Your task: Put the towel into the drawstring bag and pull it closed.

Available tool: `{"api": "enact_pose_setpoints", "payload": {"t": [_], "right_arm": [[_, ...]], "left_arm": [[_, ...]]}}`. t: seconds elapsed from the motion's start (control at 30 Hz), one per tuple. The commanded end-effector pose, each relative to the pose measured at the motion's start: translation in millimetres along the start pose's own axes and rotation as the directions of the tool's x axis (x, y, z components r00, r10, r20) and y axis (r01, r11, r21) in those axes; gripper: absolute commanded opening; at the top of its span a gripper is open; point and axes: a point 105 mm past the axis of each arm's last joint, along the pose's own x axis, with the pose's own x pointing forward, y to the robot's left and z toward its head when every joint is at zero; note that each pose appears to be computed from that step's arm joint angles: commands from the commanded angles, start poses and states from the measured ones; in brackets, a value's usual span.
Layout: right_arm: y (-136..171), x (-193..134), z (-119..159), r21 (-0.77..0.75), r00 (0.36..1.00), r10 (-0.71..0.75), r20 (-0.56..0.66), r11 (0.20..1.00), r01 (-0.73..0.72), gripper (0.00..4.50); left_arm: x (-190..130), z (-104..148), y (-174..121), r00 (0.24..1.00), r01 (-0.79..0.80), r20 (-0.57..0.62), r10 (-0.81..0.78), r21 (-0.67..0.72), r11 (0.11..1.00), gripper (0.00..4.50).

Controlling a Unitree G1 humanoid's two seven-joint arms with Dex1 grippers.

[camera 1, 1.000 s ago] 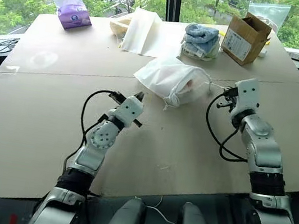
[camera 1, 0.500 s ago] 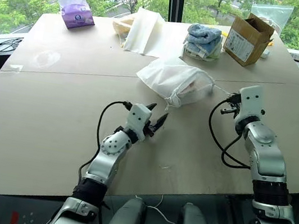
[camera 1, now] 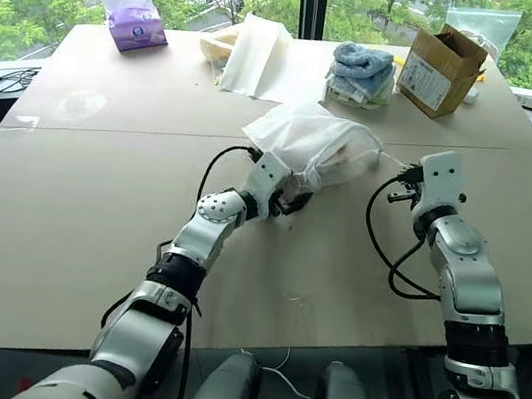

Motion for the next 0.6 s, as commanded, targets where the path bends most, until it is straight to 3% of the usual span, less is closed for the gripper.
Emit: {"api": "enact_pose_setpoints", "payload": {"t": [0.03, 0.2, 0.3, 0.37, 0.6], "right_arm": [[0, -1, 22, -0.010, 0.997, -0.014, 0.079, 1.000, 0.014, 0.00], [-1, -2, 20, -0.009, 0.997, -0.018, 0.078, 1.000, 0.019, 0.00], [-1, -1, 20, -0.009, 0.997, -0.018, 0.078, 1.000, 0.019, 0.00], [1, -1, 21, -0.008, 0.997, -0.016, 0.078, 1.000, 0.017, 0.00], [-8, -2, 13, 0.015, 0.997, -0.057, 0.059, 0.998, 0.056, 0.00]], "left_arm": [[10, 3, -8, 0.998, 0.057, -0.025, -0.055, 0.073, 0.996, 3.65], [15, 11, 0, 1.000, -0.007, 0.014, 0.006, 0.064, 0.998, 2.36], [12, 6, -4, 1.000, -0.015, 0.022, 0.014, 0.036, 0.999, 1.10], [8, 5, -3, 0.998, -0.041, 0.046, 0.041, 0.007, 0.999, 0.03], [-27, 11, 28, 0.939, -0.311, 0.159, 0.304, 0.020, 0.950, 0.03]]}}
